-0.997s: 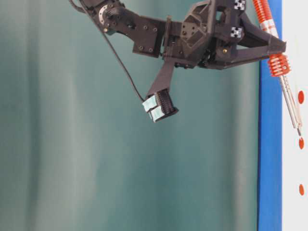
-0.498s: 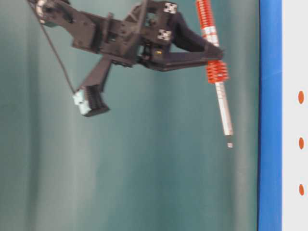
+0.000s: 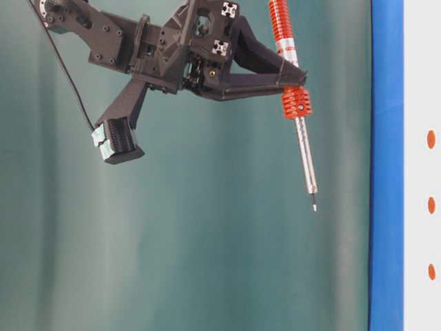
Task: Touch the tip of the soldering iron to the mark.
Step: 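Move the raised iron rightward past the strip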
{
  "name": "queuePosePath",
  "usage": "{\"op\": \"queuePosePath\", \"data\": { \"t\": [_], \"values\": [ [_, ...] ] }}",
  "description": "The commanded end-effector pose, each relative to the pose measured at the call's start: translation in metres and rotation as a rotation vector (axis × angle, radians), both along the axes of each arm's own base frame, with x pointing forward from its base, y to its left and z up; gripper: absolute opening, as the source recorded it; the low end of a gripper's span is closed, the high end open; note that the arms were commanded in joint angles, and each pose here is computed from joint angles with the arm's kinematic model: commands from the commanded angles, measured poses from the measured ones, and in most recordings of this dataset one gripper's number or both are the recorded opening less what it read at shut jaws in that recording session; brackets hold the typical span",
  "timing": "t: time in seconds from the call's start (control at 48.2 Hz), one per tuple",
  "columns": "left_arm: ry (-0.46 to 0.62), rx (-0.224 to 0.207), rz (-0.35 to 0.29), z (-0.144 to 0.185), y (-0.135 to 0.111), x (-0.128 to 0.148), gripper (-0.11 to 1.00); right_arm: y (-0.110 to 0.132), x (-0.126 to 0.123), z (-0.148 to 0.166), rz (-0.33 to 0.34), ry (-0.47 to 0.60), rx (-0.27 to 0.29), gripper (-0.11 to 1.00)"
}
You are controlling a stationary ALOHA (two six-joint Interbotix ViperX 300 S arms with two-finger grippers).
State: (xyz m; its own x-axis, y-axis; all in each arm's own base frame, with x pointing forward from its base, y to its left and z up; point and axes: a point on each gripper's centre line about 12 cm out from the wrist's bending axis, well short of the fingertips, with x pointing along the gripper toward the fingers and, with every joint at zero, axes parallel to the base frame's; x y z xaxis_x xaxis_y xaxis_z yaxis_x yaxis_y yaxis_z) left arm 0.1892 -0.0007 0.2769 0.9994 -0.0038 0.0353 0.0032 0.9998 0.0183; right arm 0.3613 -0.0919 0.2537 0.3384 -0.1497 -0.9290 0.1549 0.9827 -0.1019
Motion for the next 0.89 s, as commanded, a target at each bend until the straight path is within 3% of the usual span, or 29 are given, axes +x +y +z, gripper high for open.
{"op": "queuePosePath", "data": {
  "t": [0.0, 0.561, 0.872],
  "values": [
    [-0.012, 0.000, 0.000, 0.005, 0.000, 0.001, 0.00, 0.001, -0.002, 0.018, 0.001, -0.049, -0.012, 0.06],
    [-0.012, 0.001, 0.000, 0.004, 0.000, 0.001, 0.00, 0.007, -0.057, 0.009, -0.037, -0.025, 0.000, 0.06],
    [-0.009, 0.001, 0.000, 0.004, 0.000, 0.001, 0.00, 0.009, -0.063, 0.009, -0.039, -0.012, 0.003, 0.06]
  ]
}}
